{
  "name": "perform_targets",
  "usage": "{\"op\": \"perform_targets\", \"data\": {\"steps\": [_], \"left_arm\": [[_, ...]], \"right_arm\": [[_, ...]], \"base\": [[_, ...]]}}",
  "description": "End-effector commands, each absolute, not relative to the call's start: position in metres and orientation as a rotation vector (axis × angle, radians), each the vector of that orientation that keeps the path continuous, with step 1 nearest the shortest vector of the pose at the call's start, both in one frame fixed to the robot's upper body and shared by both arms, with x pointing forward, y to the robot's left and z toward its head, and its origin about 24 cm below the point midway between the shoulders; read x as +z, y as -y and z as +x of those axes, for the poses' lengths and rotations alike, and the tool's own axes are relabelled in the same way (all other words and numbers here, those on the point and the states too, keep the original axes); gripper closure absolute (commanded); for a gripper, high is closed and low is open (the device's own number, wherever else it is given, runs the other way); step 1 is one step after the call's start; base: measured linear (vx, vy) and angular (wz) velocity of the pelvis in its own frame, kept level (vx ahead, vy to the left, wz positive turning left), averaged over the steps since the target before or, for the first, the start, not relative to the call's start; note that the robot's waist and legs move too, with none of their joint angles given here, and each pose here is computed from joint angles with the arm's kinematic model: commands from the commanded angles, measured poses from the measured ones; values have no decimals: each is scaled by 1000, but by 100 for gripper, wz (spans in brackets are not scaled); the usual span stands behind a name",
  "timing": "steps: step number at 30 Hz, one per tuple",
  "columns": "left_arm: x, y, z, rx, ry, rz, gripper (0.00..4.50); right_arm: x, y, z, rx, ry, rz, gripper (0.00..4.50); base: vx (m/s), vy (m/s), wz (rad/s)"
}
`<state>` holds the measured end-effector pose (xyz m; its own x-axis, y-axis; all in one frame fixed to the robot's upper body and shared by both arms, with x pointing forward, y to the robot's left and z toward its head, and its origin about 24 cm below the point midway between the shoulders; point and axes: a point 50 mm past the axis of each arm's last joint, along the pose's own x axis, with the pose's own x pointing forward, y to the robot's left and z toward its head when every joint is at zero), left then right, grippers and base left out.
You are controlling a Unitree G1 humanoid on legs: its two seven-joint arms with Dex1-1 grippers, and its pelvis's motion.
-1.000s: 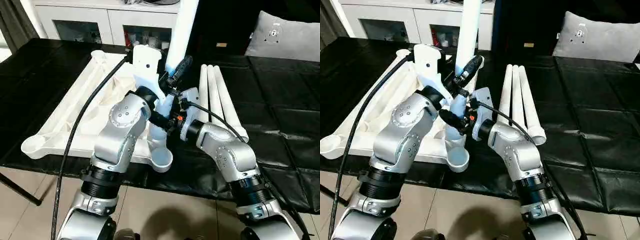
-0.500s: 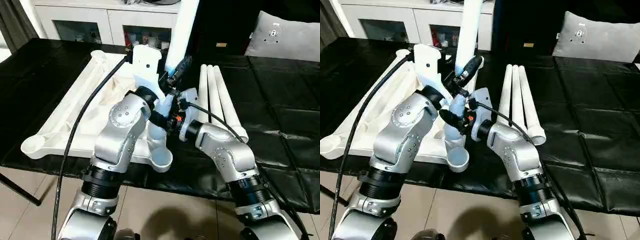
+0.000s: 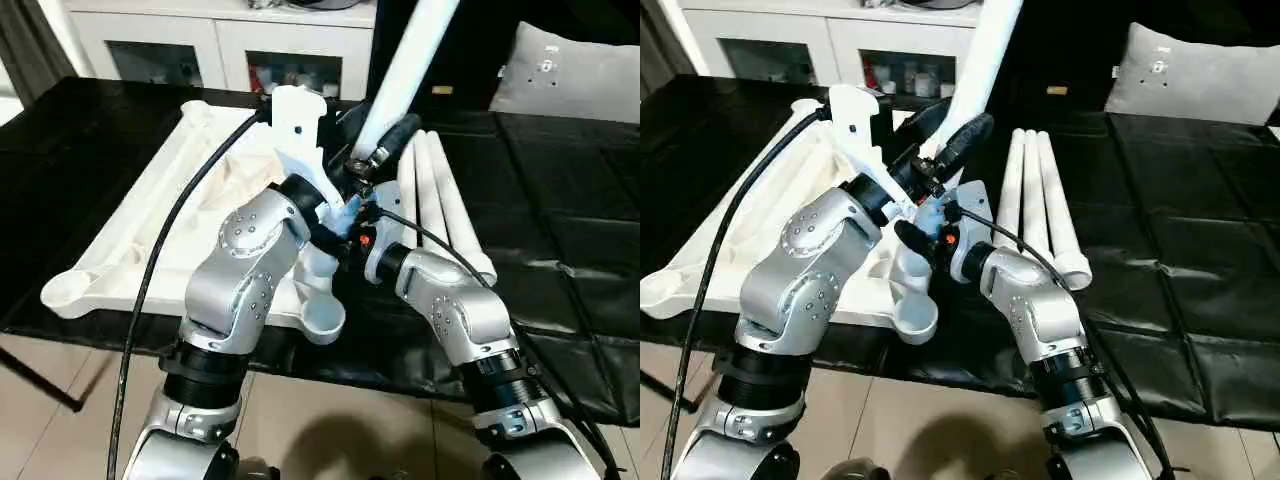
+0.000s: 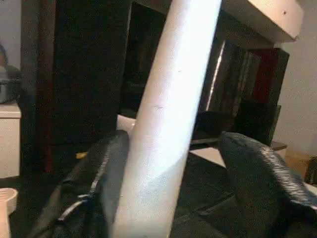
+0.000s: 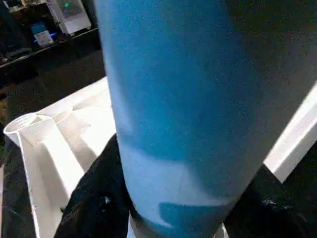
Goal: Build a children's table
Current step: Move to table
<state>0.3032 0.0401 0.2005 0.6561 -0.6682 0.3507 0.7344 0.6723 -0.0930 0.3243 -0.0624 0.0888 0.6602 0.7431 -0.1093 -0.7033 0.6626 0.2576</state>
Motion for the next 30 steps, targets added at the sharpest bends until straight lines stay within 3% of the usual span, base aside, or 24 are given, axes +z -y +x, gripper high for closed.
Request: {"op": "perform_targets", "data": {"steps": [1,3,11,18,19,21,24,27,30], "left_arm": [[208,-38,297,-844,328,-279,86],[215,-45,297,-830,368,-333,67],[213,-80,293,-752,392,-356,64],[171,-127,299,-464,222,-174,64],[157,-140,297,-391,180,-81,64],[152,-144,296,-367,162,-70,64],[145,-149,293,-318,145,-18,64],[149,-142,293,-334,162,-22,64],[159,-130,296,-394,196,-39,64]], "right_arm": [[93,62,327,809,-193,201,260],[93,68,330,771,-186,199,260],[95,98,331,659,-177,177,260],[104,113,319,582,-103,98,260],[112,115,314,571,9,49,260],[115,117,313,546,63,31,260],[116,122,306,583,122,203,260],[111,122,301,637,132,252,260],[105,115,298,698,119,223,260]], "base": [[0,0,0],[0,0,0],[0,0,0],[0,0,0],[0,0,0],[0,0,0],[0,0,0],[0,0,0],[0,0,0]]}}
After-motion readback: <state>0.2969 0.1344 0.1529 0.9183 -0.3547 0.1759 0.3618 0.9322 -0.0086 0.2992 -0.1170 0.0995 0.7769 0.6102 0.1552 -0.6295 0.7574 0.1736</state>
